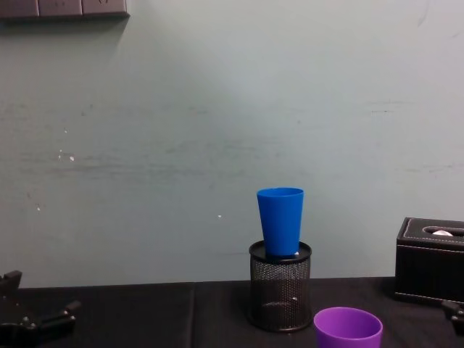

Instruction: Pick up one cup with a gripper and tap it against the other cup.

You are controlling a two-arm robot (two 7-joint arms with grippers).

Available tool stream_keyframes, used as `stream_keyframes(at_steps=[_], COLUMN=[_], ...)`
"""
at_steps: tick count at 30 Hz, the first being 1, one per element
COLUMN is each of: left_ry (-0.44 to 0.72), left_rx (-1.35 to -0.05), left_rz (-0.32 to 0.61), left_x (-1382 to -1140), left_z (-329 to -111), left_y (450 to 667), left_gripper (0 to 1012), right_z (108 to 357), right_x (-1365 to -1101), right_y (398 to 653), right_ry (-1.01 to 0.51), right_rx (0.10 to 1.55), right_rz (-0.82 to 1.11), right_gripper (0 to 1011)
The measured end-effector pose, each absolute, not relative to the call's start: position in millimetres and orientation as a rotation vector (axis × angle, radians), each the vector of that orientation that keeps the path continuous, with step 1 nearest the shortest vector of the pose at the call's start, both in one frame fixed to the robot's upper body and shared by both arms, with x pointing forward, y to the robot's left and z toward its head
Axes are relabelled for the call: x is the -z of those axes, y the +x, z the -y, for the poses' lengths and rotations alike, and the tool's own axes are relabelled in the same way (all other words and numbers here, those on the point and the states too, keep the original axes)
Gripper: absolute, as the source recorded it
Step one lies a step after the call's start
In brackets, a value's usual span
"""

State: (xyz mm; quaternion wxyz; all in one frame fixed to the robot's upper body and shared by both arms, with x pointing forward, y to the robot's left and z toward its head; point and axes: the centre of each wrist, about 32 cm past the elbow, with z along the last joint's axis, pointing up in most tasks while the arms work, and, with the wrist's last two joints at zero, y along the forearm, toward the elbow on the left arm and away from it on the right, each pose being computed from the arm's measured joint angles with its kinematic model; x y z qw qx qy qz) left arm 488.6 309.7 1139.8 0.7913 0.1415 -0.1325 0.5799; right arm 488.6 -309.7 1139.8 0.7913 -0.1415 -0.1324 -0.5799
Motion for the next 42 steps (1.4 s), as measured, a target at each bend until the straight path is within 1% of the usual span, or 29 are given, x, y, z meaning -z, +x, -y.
stream_keyframes(at_steps=[42], left_ry=[0.304], left_rx=[-1.248], left_rz=[0.285], left_x=[-1139.8], left_z=[-309.6], left_y=[488.6], left_gripper=[1011], right_z=[309.6], right_x=[-1139.8], right_y=[488.6], right_ry=[-0.304], right_rx=[1.248], right_rz=[0.285], right_gripper=[1003])
